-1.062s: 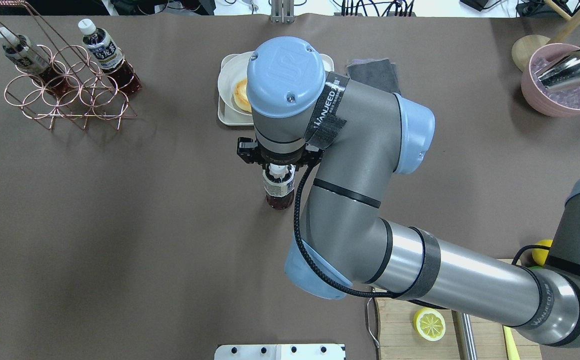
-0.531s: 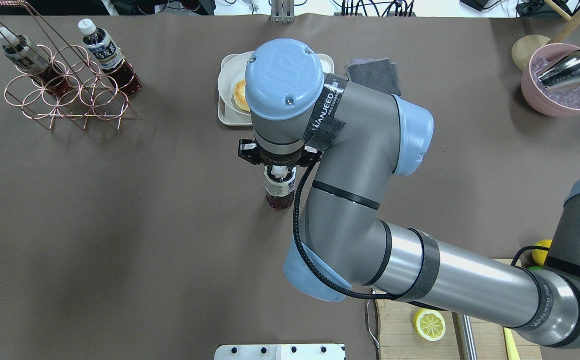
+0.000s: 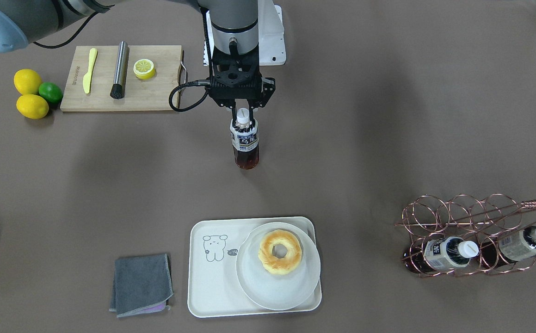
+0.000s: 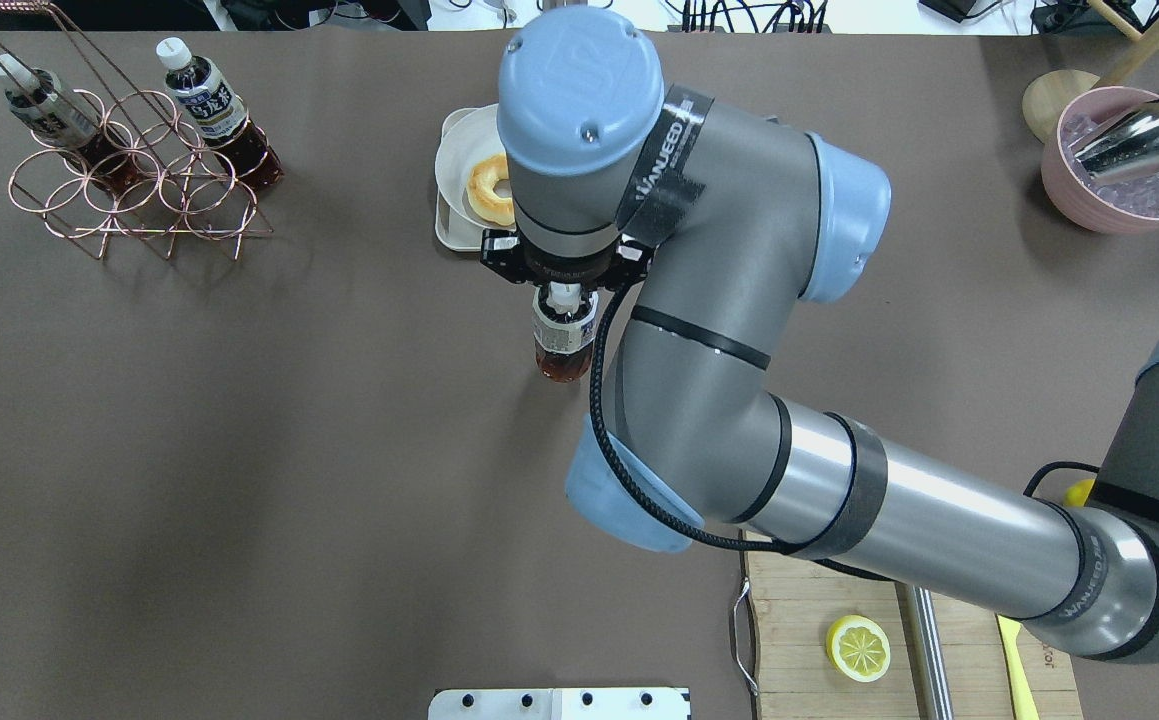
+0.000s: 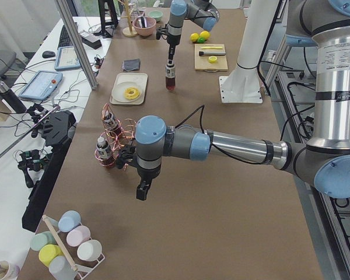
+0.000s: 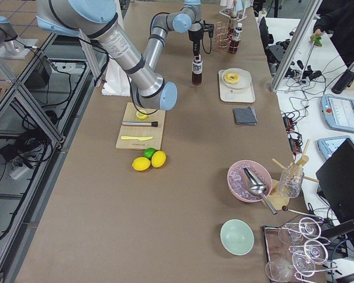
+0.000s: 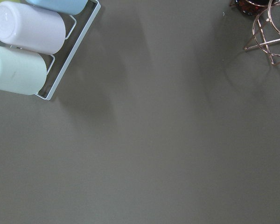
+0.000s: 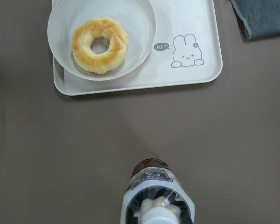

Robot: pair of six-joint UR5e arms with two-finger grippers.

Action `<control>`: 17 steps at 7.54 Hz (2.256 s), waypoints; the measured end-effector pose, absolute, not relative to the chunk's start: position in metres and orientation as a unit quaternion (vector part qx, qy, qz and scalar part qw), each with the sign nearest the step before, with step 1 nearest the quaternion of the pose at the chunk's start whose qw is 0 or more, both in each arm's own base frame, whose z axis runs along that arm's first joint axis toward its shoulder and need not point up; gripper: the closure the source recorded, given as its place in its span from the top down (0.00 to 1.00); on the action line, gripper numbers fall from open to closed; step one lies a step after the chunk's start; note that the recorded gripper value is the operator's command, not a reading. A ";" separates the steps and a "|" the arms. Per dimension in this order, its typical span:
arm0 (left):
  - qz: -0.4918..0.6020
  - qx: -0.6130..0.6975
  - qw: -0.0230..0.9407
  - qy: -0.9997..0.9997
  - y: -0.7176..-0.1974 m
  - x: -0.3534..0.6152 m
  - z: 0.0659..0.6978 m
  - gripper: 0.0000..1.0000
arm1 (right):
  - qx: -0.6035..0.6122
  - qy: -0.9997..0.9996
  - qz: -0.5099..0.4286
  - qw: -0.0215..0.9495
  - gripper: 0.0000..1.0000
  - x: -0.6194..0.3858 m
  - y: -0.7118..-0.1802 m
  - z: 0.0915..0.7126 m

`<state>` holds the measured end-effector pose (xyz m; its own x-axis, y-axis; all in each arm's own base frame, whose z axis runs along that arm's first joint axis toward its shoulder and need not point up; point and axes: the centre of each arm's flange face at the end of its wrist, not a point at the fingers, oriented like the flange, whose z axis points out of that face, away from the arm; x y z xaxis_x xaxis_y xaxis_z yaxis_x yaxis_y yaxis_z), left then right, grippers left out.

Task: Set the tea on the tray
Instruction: 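Carry the tea bottle with the right gripper onto the tray beside the bowl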

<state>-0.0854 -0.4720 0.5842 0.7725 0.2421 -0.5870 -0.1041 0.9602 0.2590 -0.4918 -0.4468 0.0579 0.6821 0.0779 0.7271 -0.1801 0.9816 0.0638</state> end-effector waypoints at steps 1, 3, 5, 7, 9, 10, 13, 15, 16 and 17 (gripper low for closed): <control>0.093 0.107 0.935 0.324 -0.473 -0.085 0.583 0.98 | 0.054 -0.395 0.080 0.914 0.00 -0.479 -0.465 0.045; 0.092 0.109 0.935 0.324 -0.476 -0.085 0.580 0.98 | 0.025 -0.395 0.095 0.913 0.00 -0.458 -0.512 0.019; 0.091 0.112 0.935 0.324 -0.480 -0.085 0.575 0.98 | 0.014 -0.382 0.090 0.920 0.00 -0.436 -0.565 0.027; 0.091 0.113 0.935 0.324 -0.482 -0.085 0.573 0.98 | 0.016 -0.366 0.081 0.927 0.00 -0.411 -0.621 0.050; 0.091 0.114 0.935 0.324 -0.483 -0.085 0.572 0.98 | 0.031 -0.369 0.084 0.925 0.00 -0.399 -0.684 0.080; 0.091 0.114 0.935 0.323 -0.484 -0.085 0.572 0.98 | 0.036 -0.368 0.080 0.926 0.00 -0.398 -0.705 0.096; 0.090 0.111 0.935 0.324 -0.498 -0.085 0.578 0.98 | 0.043 -0.367 0.071 0.926 0.00 -0.419 -0.725 0.104; 0.090 0.110 0.935 0.324 -0.512 -0.085 0.579 0.98 | 0.053 -0.362 0.065 0.928 0.00 -0.439 -0.721 0.109; 0.091 0.110 0.935 0.324 -0.515 -0.085 0.578 0.98 | 0.057 -0.359 0.064 0.929 0.00 -0.444 -0.720 0.111; 0.091 0.111 0.935 0.324 -0.516 -0.085 0.577 0.98 | 0.060 -0.359 0.061 0.929 0.00 -0.449 -0.718 0.113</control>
